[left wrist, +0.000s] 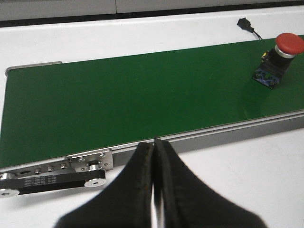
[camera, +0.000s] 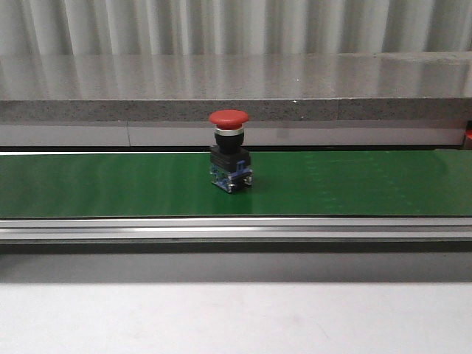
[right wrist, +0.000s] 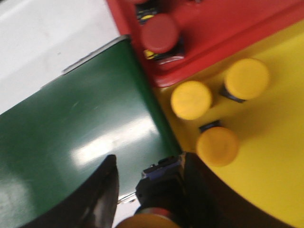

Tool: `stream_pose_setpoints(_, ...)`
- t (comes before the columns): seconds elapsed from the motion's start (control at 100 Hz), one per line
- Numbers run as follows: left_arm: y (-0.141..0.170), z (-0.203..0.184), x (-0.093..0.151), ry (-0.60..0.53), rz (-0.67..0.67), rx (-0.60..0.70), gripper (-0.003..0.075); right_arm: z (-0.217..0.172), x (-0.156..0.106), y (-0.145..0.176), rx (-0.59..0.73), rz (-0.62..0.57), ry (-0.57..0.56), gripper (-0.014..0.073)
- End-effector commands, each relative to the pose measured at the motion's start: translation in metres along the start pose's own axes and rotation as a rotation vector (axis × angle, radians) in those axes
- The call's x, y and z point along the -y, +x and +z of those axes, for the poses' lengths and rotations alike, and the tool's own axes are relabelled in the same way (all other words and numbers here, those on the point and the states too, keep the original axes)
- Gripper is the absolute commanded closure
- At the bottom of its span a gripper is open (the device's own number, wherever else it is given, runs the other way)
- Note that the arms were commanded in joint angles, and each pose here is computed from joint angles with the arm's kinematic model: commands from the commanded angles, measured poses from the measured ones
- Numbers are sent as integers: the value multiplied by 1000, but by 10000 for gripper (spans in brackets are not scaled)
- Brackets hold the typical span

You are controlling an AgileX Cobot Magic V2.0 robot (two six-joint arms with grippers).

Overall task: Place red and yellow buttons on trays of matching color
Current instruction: 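Carry the yellow button over the yellow tray and open the right gripper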

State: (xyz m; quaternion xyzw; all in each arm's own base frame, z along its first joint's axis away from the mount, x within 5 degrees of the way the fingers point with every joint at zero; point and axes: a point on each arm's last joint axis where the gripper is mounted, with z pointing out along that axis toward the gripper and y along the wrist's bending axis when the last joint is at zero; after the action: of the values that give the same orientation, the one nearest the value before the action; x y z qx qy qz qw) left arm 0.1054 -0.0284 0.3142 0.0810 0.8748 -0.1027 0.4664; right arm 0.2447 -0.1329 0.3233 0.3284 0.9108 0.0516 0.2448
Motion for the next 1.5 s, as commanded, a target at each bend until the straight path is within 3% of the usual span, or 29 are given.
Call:
stream_pose_setpoints(0.0,-14,-6,3,15,-8,96,740,-17,15,-8,130,77,10,517)
stream_pose_setpoints(0.17,-14,-6,3,15,-8,96,740,-7,54,-6,163,234,74,517)
stream_pose_setpoints(0.36,-14,-6,3,15,-8,96,740,17,81,5,173,327,119,517)
stream_pose_setpoints(0.65,-14,-6,3,15,-8,96,740,45,90,8,223,398,111,517)
stream_pose_setpoints(1.0,-14,-6,3,15,-8,96,740,83,98,3,174,515,71,517)
stream_pose_setpoints(1.49,-14,-6,3,15,-8,96,740,99,104,1,173,549,76,516)
